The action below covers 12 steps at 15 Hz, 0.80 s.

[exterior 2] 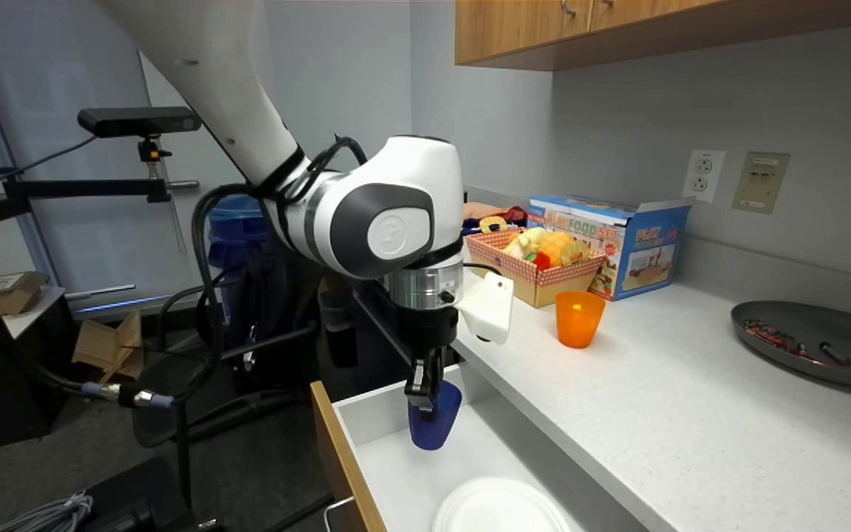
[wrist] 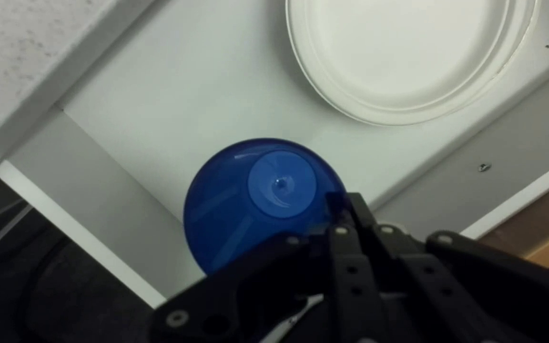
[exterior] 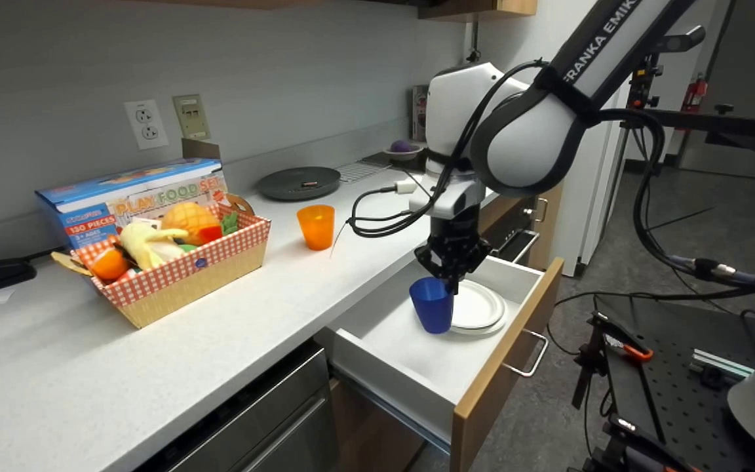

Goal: Open the drawer, put the blue cup inside it, and then close it

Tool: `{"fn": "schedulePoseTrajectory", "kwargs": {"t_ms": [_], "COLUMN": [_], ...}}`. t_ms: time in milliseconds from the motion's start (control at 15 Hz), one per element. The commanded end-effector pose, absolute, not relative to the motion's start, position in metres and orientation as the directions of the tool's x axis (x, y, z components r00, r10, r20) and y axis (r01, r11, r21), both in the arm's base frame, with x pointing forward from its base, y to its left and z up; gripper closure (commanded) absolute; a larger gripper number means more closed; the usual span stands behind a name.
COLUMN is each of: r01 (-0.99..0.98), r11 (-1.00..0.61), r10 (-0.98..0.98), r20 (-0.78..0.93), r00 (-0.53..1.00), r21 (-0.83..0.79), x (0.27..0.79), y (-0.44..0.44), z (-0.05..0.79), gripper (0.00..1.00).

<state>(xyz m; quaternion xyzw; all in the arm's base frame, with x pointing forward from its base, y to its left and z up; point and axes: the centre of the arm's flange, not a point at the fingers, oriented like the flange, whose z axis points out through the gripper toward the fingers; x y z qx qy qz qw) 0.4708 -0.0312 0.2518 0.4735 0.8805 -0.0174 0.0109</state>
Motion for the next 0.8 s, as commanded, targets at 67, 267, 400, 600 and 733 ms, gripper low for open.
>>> {"fn": "schedulePoseTrajectory", "kwargs": {"t_ms": [67, 267, 400, 600, 733], "r01": [0.850, 0.864, 0.874, 0.883, 0.887], "r11": [0.527, 0.503, 0.484, 0.465, 0.456], "r10": [0.849, 0.863, 0.874, 0.884, 0.889], "r20": [-0.045, -0.062, -0.071, -0.077, -0.083], "r00": [-0.526, -0.501, -0.480, -0.460, -0.450], "r21": [-0.001, 0.031, 0.051, 0.062, 0.069], "x": [0.489, 0.495, 0.499, 0.502, 0.502], "y": [-0.028, -0.028, -0.029, -0.031, -0.032], "z": [0.208, 0.199, 0.197, 0.195, 0.194], "gripper": [0.99, 0.99, 0.99, 0.69, 0.54]}}
